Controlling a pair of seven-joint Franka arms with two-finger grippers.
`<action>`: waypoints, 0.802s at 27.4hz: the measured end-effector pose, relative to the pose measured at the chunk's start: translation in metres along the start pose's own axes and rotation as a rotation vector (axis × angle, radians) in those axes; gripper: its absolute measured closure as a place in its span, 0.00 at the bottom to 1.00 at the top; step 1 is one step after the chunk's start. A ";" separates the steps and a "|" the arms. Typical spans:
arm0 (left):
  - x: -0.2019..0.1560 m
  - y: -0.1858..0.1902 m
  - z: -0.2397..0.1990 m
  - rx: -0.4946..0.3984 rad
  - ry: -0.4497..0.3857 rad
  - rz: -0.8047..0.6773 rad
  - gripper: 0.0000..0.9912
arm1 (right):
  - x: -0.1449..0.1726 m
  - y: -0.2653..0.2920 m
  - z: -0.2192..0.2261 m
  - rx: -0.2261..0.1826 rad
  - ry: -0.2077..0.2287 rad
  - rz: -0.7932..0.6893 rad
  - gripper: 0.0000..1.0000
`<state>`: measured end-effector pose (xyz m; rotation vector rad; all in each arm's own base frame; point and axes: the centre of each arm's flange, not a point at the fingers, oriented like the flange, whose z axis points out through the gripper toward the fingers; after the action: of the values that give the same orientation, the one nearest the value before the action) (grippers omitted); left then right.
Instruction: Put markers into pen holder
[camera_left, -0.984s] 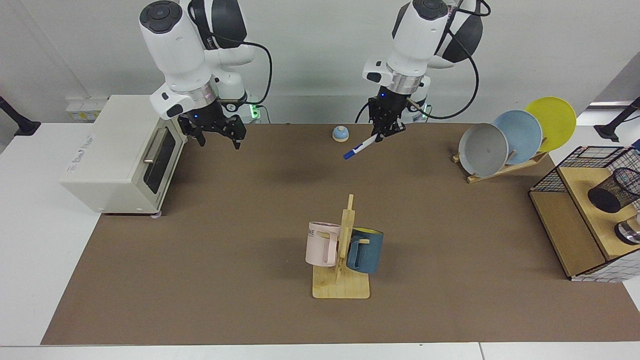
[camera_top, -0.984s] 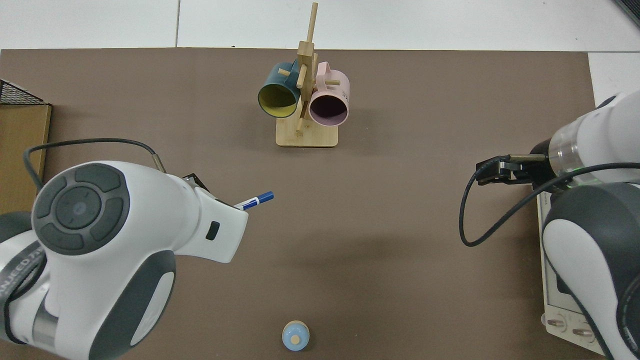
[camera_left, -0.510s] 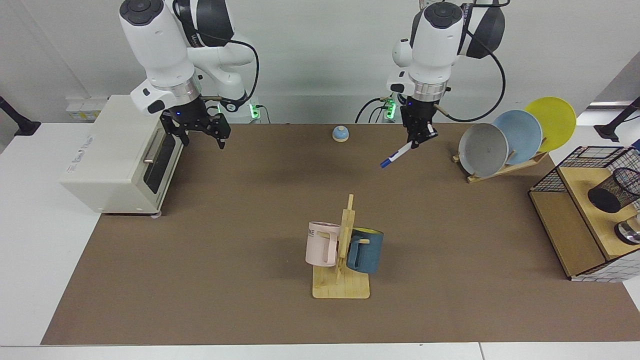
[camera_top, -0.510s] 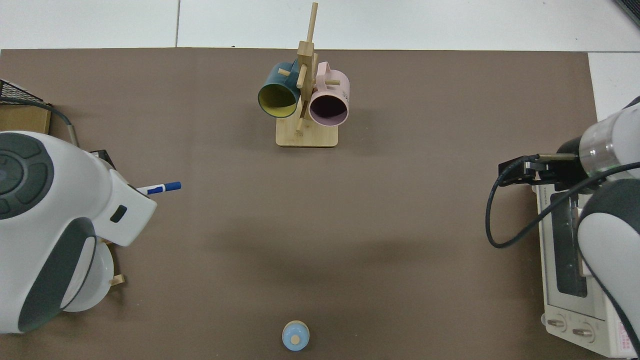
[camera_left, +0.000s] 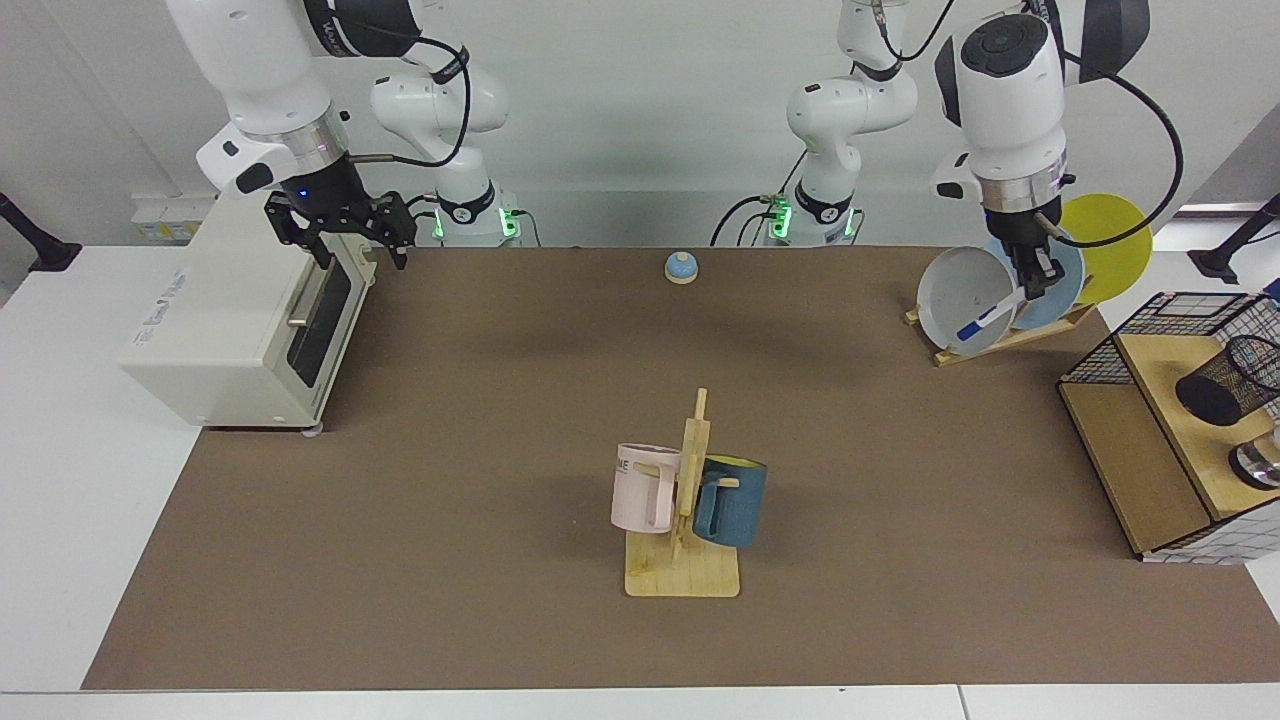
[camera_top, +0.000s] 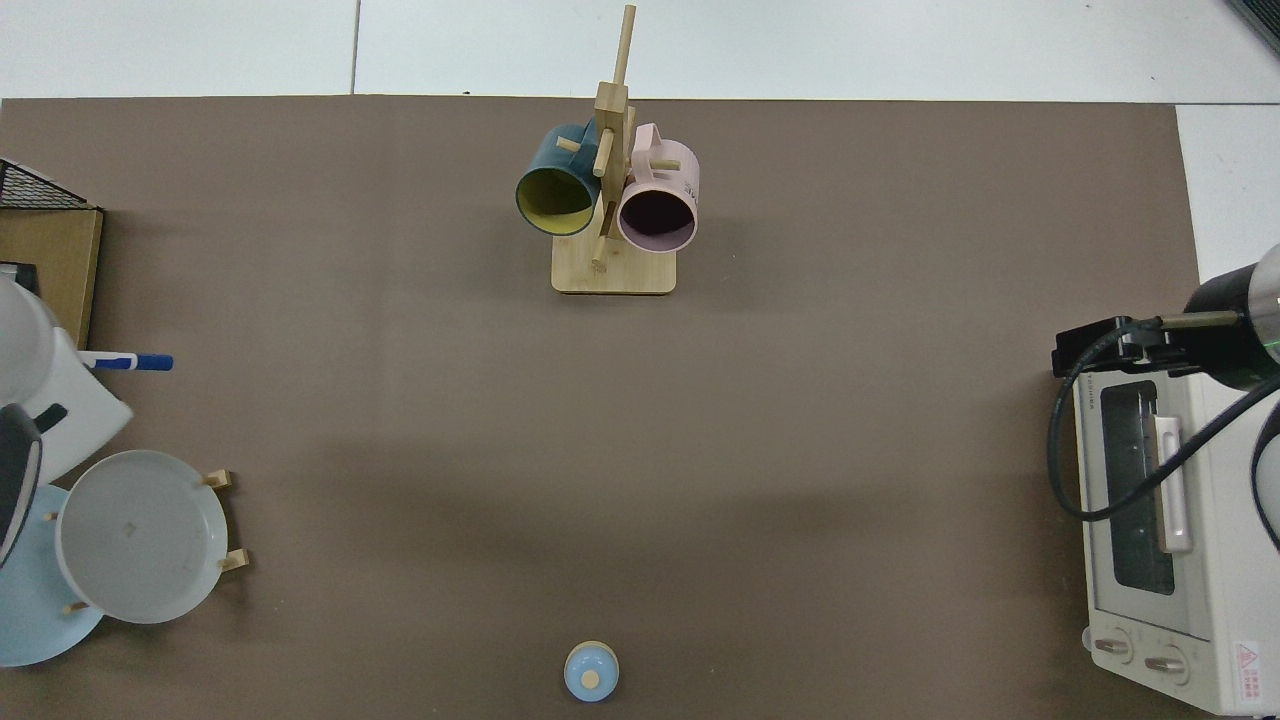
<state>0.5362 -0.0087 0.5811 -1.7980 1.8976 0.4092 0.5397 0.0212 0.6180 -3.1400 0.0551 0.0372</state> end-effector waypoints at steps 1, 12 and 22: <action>-0.007 -0.002 0.002 0.010 -0.015 0.022 0.83 | 0.000 0.000 0.000 0.000 0.000 0.000 0.00; -0.076 -0.020 0.029 0.114 -0.120 0.201 0.83 | 0.000 -0.001 0.000 0.000 0.000 -0.002 0.00; -0.143 -0.039 0.052 0.195 -0.186 0.359 0.83 | 0.000 -0.001 0.000 0.000 0.000 -0.003 0.00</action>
<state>0.5836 0.1357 0.6190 -1.2520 2.0478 0.4773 0.5396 0.0226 0.6178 -3.1402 0.0511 0.0378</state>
